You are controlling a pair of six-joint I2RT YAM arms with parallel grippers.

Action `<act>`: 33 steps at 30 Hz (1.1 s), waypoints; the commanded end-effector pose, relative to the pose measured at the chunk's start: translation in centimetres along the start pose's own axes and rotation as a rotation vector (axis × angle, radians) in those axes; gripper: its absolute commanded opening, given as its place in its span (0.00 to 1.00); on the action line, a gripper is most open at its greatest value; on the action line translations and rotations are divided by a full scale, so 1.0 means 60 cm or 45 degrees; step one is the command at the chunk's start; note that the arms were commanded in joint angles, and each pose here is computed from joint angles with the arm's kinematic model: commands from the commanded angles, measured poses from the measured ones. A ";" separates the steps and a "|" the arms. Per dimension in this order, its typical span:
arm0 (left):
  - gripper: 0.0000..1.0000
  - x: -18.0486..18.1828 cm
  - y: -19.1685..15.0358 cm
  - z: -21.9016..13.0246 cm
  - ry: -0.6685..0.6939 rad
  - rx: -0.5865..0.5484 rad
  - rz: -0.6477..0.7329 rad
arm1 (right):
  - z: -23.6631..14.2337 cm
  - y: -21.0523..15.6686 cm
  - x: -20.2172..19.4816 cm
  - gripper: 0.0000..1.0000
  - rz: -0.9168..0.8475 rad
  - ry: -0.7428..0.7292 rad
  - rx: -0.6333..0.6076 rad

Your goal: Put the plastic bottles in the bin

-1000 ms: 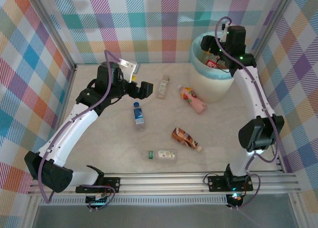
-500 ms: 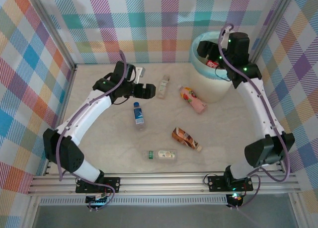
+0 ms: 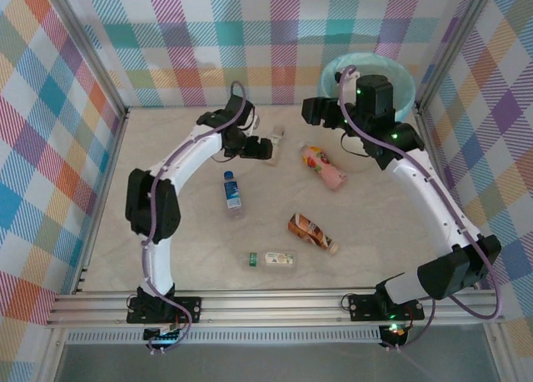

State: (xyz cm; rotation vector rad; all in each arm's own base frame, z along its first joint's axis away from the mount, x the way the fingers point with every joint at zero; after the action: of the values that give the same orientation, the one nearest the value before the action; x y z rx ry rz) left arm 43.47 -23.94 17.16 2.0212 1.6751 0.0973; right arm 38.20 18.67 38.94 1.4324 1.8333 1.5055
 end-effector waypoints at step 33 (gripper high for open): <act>0.53 -0.019 0.070 0.194 -0.087 0.080 0.182 | -0.066 0.000 0.000 0.87 -0.189 -0.050 -0.081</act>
State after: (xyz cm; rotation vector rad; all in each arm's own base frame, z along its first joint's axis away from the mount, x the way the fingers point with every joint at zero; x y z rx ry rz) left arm 51.04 -28.81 6.23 2.1853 1.5751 0.0032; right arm 35.79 16.85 38.97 1.3013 1.8436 1.4085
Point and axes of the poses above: each hand's point on the last joint's axis, 136 mm out from that joint toward the fingers, its own z axis out along the fingers, its own x axis along the line the jaws close on, y = z × x, the point moved 2 cm from there along -z, back along the fingers, and after that the axes turned 2 degrees about -z, right-handed, at the moved point
